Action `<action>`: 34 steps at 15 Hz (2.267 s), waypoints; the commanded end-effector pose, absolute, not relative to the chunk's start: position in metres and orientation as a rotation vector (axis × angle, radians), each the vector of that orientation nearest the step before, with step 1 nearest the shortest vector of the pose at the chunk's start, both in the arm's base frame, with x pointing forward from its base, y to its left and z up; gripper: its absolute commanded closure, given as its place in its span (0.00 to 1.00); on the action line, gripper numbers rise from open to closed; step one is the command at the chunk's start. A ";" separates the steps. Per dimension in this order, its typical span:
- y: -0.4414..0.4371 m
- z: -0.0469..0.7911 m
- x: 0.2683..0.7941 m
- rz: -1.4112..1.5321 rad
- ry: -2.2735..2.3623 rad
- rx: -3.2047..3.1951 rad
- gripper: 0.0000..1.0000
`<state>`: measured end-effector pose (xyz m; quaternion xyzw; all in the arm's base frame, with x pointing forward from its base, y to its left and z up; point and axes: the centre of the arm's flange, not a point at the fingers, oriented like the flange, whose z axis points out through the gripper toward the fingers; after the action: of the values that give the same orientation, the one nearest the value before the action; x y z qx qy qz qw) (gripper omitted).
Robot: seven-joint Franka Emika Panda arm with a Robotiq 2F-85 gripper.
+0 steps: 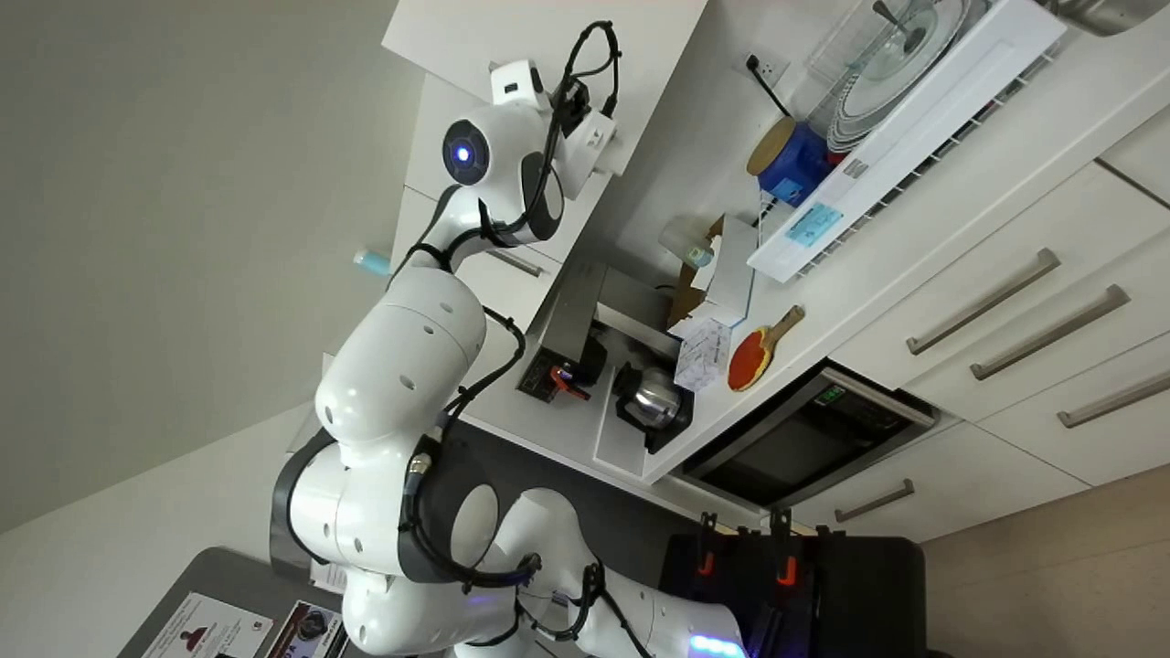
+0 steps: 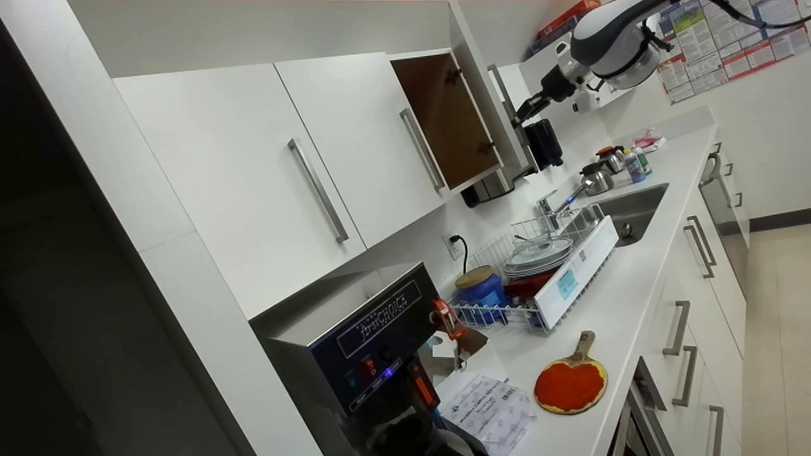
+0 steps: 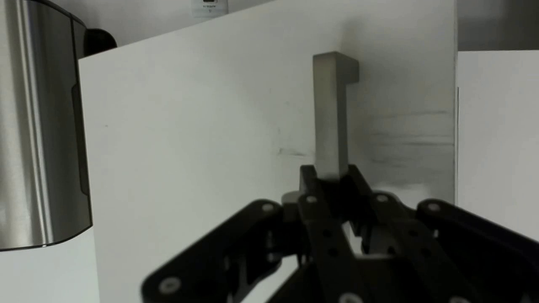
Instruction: Open the right cupboard drawer on top of the rack
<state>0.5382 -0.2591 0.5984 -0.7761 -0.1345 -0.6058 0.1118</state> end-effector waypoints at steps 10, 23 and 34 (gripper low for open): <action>-0.274 0.634 0.483 -1.663 -0.377 -2.037 0.40; -0.194 0.671 0.421 -1.631 -0.226 -2.272 0.00; -0.140 0.631 0.426 -1.475 -0.164 -2.818 0.00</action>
<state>0.4209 -0.1529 0.6341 -0.8637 -0.0766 -0.4971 0.0329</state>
